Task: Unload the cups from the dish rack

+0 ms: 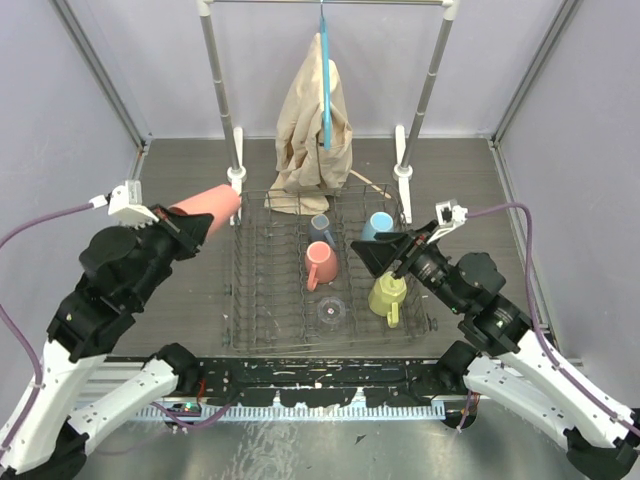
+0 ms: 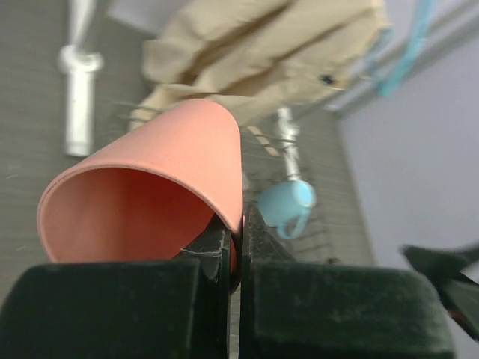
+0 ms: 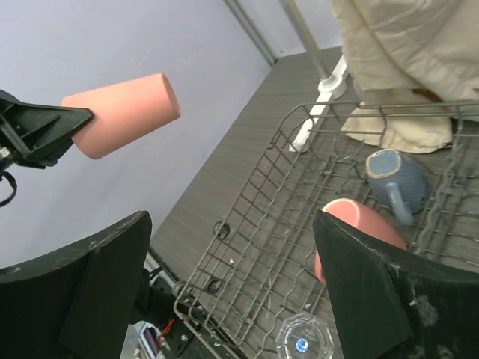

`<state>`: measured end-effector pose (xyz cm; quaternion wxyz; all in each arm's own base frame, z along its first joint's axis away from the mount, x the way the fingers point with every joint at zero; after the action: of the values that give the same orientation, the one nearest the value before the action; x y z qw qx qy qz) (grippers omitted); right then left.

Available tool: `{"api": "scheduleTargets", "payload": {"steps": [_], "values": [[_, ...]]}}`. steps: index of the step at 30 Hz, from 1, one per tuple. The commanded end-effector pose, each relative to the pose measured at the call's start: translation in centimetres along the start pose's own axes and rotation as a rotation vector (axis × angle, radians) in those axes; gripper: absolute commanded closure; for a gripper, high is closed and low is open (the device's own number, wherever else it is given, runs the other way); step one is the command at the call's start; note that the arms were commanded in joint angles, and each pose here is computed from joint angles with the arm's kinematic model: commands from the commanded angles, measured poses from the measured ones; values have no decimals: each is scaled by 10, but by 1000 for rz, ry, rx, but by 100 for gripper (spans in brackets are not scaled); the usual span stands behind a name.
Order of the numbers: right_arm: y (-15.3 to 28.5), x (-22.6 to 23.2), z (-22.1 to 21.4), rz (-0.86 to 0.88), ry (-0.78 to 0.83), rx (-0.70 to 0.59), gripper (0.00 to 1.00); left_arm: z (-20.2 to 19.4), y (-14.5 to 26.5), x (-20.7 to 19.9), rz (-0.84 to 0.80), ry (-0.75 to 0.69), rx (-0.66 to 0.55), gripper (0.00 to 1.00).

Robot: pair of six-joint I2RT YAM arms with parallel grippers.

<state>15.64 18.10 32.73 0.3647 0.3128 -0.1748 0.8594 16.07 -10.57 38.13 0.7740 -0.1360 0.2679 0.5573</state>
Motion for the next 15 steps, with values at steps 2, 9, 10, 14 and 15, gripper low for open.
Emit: {"api": "scheduleTargets", "payload": {"steps": [2,9,10,14,15], "values": [[15,0,23,-53,91,-86,5,8,-7,51,447,-186,23,100],[25,-3,26,-71,129,-95,5,24,-60,82,646,-236,116,100],[26,-3,27,-73,133,-98,5,23,-70,91,651,-204,144,100],[31,-6,28,-87,156,-105,5,21,-108,130,716,-125,226,100],[31,-6,29,-90,163,-107,5,14,-123,142,751,-136,273,100]]}}
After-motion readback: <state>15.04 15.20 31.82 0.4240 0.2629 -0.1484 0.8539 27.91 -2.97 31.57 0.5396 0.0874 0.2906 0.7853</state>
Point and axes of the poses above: each gripper's point midway between its finger pads, its own y axis back along the fingers, its own x axis along the line the jaws close on, z = x × y, the point moved 5 cm from there along y, back along the fingers, and after that the axes turned 3 degrees about -y, right-handed, at the moved point
